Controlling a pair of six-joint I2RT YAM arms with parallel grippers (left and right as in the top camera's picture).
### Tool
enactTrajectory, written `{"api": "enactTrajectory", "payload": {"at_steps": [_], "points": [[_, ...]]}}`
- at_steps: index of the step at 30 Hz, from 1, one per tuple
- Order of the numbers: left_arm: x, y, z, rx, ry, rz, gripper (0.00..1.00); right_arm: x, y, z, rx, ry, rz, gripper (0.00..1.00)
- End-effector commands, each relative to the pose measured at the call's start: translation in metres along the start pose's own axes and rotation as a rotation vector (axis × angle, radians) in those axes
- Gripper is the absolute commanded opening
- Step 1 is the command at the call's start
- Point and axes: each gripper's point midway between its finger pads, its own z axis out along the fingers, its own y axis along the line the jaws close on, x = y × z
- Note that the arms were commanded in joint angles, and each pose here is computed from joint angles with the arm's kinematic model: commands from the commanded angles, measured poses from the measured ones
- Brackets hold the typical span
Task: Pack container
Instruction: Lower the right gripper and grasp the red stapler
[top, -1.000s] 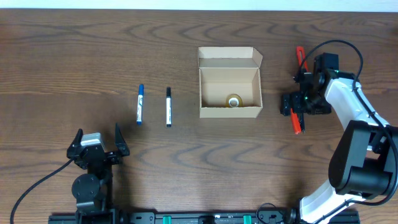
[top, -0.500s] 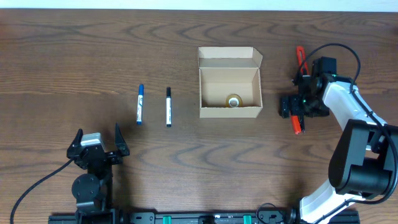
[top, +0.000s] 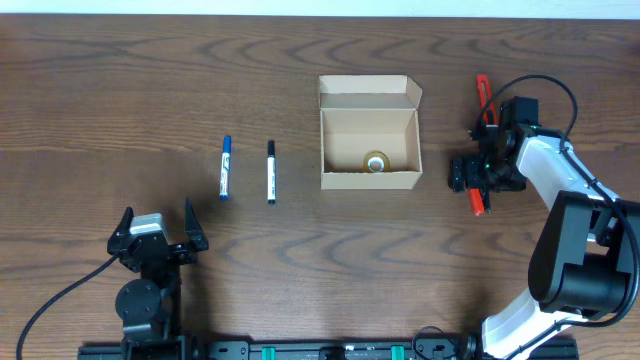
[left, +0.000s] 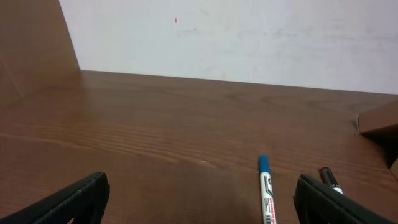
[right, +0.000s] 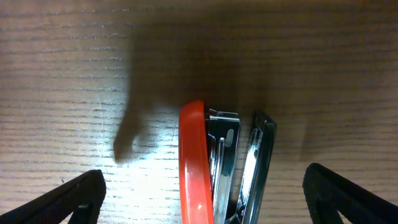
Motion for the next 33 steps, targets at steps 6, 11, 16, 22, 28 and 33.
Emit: {"api": "enactTrajectory", "payload": {"at_steps": [6,11,16,22,28,33], "points": [[0.018,0.003,0.001,-0.012,0.051,-0.009,0.95,0.003,-0.003,0.005,0.004,0.009,0.032,0.96],[0.018,0.003,0.001,-0.012,0.052,-0.009,0.95,0.007,-0.002,0.009,0.003,0.012,0.032,0.96],[0.018,0.003,0.001,-0.012,0.052,-0.009,0.95,0.007,-0.002,0.010,0.004,0.007,0.035,0.97],[0.018,0.003,0.001,-0.012,0.051,-0.009,0.95,0.009,-0.004,0.012,0.013,0.015,0.054,0.91],[0.018,0.003,0.001,-0.012,0.052,-0.009,0.95,0.018,-0.005,0.019,0.024,0.026,0.070,0.94],[0.018,0.003,0.001,-0.012,0.051,-0.009,0.95,0.018,-0.005,0.019,0.024,0.024,0.069,0.77]]}}
